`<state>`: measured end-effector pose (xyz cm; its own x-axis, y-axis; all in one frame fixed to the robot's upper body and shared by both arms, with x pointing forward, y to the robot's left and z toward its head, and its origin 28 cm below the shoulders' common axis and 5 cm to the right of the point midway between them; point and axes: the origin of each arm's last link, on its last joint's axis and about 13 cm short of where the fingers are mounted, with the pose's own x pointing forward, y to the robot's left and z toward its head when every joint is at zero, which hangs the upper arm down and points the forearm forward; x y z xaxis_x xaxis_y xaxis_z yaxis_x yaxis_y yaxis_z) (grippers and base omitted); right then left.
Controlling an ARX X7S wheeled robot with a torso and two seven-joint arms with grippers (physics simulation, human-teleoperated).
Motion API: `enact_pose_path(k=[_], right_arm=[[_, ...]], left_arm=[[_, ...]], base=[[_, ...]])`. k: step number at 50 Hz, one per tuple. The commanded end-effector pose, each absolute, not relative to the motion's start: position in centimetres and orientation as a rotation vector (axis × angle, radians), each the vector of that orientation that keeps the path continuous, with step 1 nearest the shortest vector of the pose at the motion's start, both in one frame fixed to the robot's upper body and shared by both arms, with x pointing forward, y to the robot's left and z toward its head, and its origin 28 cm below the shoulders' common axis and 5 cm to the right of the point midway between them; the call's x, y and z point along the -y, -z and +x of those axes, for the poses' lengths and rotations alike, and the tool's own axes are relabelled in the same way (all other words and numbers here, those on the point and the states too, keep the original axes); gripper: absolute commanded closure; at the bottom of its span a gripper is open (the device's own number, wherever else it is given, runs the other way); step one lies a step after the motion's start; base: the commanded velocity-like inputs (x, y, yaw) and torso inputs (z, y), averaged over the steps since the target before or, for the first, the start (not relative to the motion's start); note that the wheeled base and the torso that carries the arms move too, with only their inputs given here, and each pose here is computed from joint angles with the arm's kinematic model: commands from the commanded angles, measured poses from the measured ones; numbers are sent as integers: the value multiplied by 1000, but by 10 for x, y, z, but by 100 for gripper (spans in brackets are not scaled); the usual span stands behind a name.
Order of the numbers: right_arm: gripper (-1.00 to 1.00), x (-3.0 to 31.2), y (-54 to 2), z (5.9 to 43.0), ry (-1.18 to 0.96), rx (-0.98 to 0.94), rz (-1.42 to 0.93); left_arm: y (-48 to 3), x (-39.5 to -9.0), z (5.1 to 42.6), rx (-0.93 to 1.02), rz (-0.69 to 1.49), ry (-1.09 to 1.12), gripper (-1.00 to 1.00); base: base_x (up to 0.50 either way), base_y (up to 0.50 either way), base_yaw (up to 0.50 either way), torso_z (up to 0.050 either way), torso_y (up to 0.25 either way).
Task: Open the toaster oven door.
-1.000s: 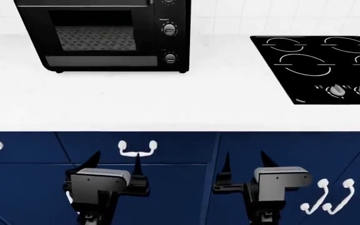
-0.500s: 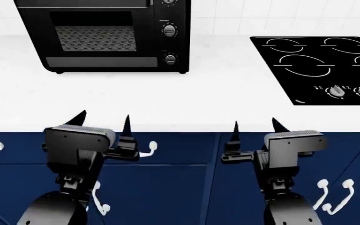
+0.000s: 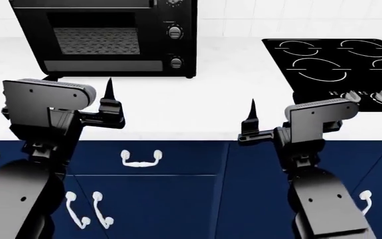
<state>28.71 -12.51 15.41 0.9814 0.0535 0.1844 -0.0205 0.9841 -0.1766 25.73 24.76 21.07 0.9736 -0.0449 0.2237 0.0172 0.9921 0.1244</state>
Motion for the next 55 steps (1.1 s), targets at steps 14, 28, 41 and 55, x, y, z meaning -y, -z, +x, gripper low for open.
enact_pose_path(k=[14, 28, 41, 55], right_arm=[[-100, 124, -159, 285, -60, 190, -175], [-100, 122, -157, 284, -65, 185, -170], [-100, 122, -154, 280, -64, 188, -160], [-100, 120, -154, 277, -81, 190, -145]], left_arm=[[-220, -250, 252, 243, 140, 14, -100], [-219, -251, 251, 240, 145, 18, -100], [-218, -248, 246, 229, 237, 72, -100], [-276, -281, 247, 177, 939, 144, -100]], base=[[112, 0, 0, 0, 0], [343, 0, 0, 0, 0], [84, 0, 0, 0, 0], [0, 0, 0, 0, 0]])
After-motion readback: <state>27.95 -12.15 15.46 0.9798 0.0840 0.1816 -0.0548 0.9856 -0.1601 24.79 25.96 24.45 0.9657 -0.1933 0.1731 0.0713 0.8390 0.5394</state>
